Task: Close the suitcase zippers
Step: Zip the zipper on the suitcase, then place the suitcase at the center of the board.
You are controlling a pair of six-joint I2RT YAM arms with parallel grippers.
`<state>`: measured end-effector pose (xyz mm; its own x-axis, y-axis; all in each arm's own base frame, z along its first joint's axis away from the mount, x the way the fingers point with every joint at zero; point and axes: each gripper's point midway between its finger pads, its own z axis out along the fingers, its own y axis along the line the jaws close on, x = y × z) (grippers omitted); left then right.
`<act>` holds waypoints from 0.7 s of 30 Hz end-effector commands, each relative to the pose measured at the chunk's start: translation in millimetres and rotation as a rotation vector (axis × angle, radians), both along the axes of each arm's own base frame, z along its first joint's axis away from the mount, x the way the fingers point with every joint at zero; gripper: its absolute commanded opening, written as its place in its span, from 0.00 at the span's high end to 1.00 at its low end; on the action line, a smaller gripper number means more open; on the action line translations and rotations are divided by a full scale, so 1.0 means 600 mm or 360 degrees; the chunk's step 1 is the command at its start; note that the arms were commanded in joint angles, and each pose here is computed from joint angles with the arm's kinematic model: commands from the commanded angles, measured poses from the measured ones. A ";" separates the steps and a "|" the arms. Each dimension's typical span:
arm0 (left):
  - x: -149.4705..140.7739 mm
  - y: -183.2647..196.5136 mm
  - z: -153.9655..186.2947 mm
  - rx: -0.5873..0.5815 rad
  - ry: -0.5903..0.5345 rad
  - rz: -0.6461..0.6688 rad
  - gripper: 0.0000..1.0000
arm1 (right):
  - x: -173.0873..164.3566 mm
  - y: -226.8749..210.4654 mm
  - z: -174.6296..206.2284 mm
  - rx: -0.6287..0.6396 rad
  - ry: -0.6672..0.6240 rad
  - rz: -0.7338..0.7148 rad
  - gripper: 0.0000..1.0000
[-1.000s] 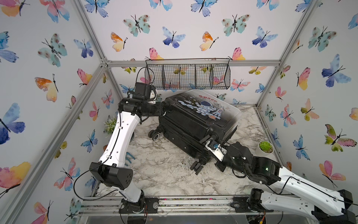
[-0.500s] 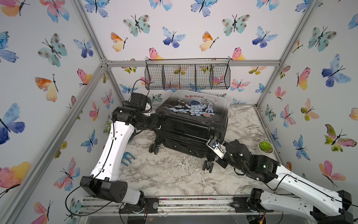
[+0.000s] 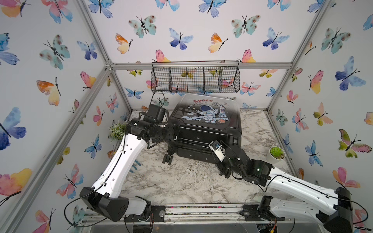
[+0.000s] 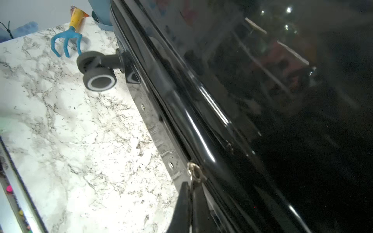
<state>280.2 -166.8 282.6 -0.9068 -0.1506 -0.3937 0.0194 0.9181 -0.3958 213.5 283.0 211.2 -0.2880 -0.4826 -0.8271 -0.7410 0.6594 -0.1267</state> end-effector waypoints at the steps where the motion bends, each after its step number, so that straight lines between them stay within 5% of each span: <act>1: -0.045 -0.108 0.032 -0.0369 0.0081 -0.0278 1.00 | -0.028 0.096 0.186 0.0697 -0.0217 0.0270 0.99; 8: -0.075 -0.174 0.029 -0.0500 0.0120 -0.0383 1.00 | -0.023 0.135 0.174 0.0722 -0.0208 0.0344 0.99; 16: -0.104 -0.224 0.032 -0.0590 0.0172 -0.0487 1.00 | -0.049 0.174 0.216 0.0973 -0.0186 0.0550 0.99; 21: -0.131 -0.266 0.047 -0.0762 0.0214 -0.0587 1.00 | -0.028 0.172 0.197 0.1012 -0.0191 0.0435 0.99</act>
<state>216.4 -266.7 261.2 -0.9824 -0.0597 -0.1768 0.0565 0.8075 -0.5871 204.0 349.4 193.4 -0.3261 -0.3697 -0.8701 -0.8265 0.5583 0.0725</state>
